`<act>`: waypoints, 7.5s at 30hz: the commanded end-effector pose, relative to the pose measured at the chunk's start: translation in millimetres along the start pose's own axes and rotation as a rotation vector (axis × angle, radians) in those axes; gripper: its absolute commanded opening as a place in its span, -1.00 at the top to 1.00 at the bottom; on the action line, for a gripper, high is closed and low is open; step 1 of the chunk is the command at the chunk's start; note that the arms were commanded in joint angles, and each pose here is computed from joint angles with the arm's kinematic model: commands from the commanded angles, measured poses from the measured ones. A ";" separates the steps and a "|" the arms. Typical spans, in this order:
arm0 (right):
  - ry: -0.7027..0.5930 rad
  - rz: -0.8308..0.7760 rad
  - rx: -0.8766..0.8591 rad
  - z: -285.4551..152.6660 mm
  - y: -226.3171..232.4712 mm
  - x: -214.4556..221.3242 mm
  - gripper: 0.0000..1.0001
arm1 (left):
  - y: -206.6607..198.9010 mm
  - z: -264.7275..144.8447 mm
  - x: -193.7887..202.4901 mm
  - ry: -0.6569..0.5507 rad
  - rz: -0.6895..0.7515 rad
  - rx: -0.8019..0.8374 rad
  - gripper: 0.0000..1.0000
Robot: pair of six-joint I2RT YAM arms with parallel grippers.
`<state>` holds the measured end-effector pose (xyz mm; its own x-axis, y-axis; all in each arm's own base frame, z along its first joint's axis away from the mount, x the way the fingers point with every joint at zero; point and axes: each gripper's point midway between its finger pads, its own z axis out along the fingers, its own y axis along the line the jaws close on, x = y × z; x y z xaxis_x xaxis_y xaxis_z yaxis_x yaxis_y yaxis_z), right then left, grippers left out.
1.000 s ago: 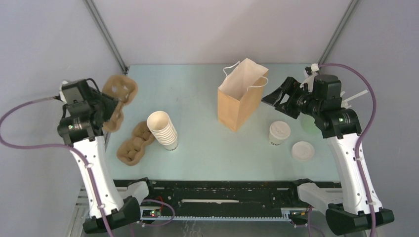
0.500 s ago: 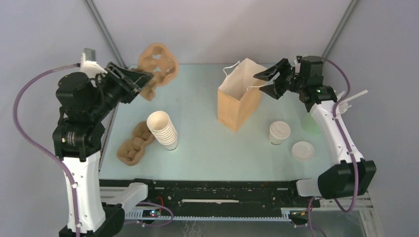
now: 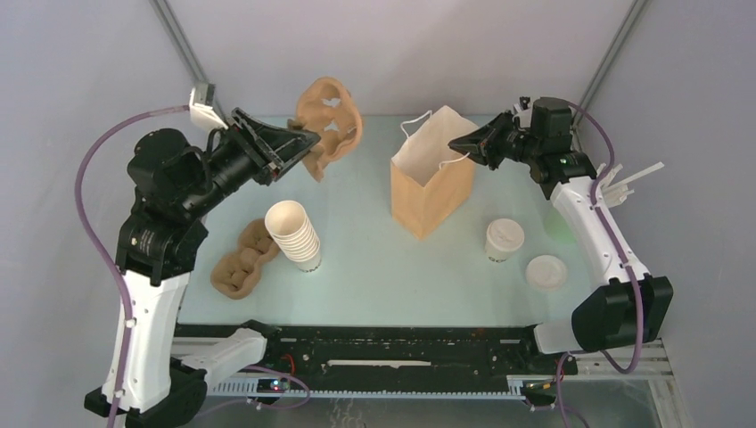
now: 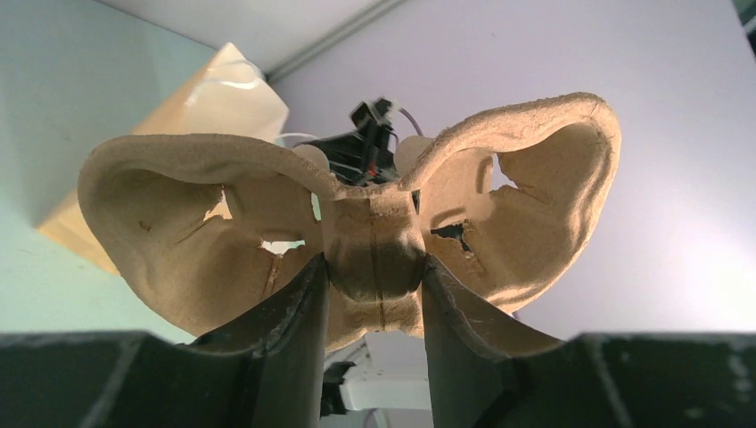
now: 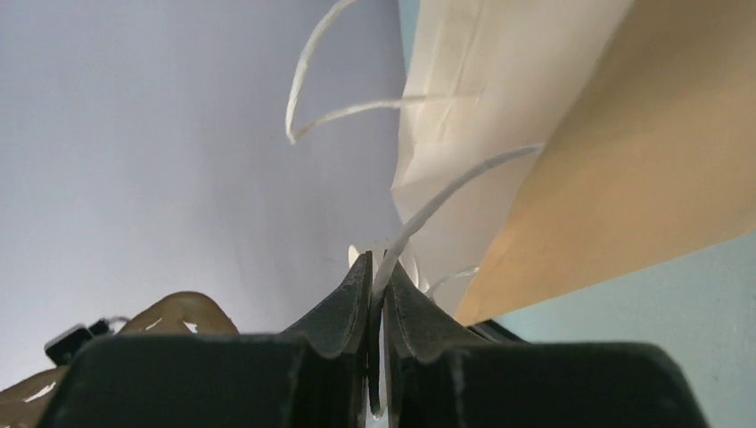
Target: Pack the takeout coffee
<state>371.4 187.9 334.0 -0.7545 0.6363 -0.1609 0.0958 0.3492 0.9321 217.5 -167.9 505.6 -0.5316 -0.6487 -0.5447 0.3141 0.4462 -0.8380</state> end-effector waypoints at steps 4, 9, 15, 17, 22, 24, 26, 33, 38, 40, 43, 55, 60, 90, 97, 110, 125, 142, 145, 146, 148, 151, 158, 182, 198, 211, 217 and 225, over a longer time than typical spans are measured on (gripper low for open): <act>0.126 -0.127 -0.177 -35.7 61.0 62.8 0.73 | -43.0 22.2 17.9 0.110 -0.135 0.157 0.25; 0.142 -0.155 -0.233 -41.1 78.9 100.7 0.74 | -68.4 31.2 30.4 0.165 -0.263 0.274 0.25; 0.220 -0.167 -0.207 -33.8 61.6 132.0 0.78 | -59.8 43.5 44.3 0.191 -0.293 0.235 0.25; 0.226 -0.169 -0.230 -36.4 62.3 138.2 0.80 | -60.0 45.9 46.0 0.192 -0.294 0.231 0.25; 0.239 -0.182 -0.267 -39.6 69.5 147.5 0.80 | -57.3 48.2 47.1 0.188 -0.270 0.196 0.25; 0.259 -0.171 -0.291 -37.6 73.8 151.5 0.80 | -53.8 47.6 47.0 0.184 -0.252 0.172 0.26; 0.279 -0.156 -0.316 -35.5 77.5 155.2 0.81 | -51.5 46.9 47.1 0.181 -0.238 0.159 0.26; 0.311 -0.111 -0.436 -33.1 99.7 156.2 0.81 | -43.5 49.7 46.5 0.163 -0.221 0.117 0.25; 0.343 -0.094 -0.464 -26.1 103.2 156.4 0.82 | -40.3 55.0 43.6 0.152 -0.203 0.091 0.25; 0.333 -0.097 -0.432 -24.6 90.4 154.9 0.82 | -32.9 57.6 46.1 0.154 -0.200 0.064 0.25; 0.296 -0.081 -0.371 -26.9 58.7 151.3 0.82 | -22.1 63.6 52.4 0.168 -0.211 0.030 0.25; 0.236 -0.064 -0.292 -40.5 4.7 141.2 0.83 | -11.2 95.4 86.4 0.183 -0.312 -0.090 0.26; 0.233 -0.066 -0.304 -43.5 7.2 139.5 0.84 | -25.3 108.8 87.7 0.158 -0.376 -0.055 0.26; 0.167 -0.124 -0.299 -58.6 14.6 132.0 0.84 | -38.7 90.2 87.1 0.119 -0.340 -0.003 0.28; 0.164 -0.125 -0.300 -56.0 12.8 126.1 0.85 | -56.0 81.7 119.8 0.316 -0.479 0.040 0.29; 0.153 -0.133 -0.291 -64.7 10.3 124.8 0.84 | -16.9 101.9 142.9 0.351 -0.625 0.019 0.30; 0.141 -0.134 -0.291 -69.5 10.4 122.6 0.83 | 37.2 100.5 135.2 0.273 -0.495 -0.121 0.30; 0.144 -0.135 -0.306 -70.5 14.2 122.9 0.81 | 73.6 106.0 135.6 0.222 -0.332 -0.263 0.32; 0.117 -0.146 -0.324 -72.0 20.3 121.7 0.82 | 80.1 102.4 131.3 0.183 -0.333 -0.314 0.36; 0.105 -0.157 -0.326 -73.2 22.8 121.5 0.82 | 84.5 100.6 130.7 0.175 -0.339 -0.347 0.36; 0.085 -0.185 -0.314 -73.5 24.7 122.3 0.82 | 89.3 101.6 136.2 0.184 -0.357 -0.391 0.33; 0.070 -0.209 -0.311 -73.5 25.8 124.2 0.81 | 94.7 103.0 149.2 0.215 -0.368 -0.456 0.32; 0.103 -0.232 -0.270 -67.7 12.9 129.6 0.81 | 115.8 97.1 160.5 0.239 -0.340 -0.621 0.28; 0.117 -0.261 -0.156 -75.5 -21.8 126.6 0.80 | 126.8 122.8 190.6 0.296 -0.266 -0.817 0.17; 0.098 -0.271 -0.173 -79.4 -17.2 124.3 0.79 | 125.0 122.4 179.6 0.232 -0.271 -0.844 0.05; 0.101 -0.276 -0.184 -78.7 -15.0 124.9 0.79 | 134.9 124.6 182.2 0.215 -0.288 -0.906 0.07; 0.101 -0.278 -0.195 -78.0 -12.3 124.3 0.79 | 135.4 124.3 180.2 0.201 -0.289 -0.911 0.01; 0.105 -0.282 -0.200 -78.7 -11.5 124.2 0.79 | 113.0 120.5 159.6 0.178 -0.262 -0.831 -0.62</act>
<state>227.8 208.2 304.9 -0.8193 0.4638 -0.3371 -0.1625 0.3759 0.9123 257.6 -304.4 279.5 -0.6779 -0.7016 -0.2197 -0.5243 0.6708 -0.5245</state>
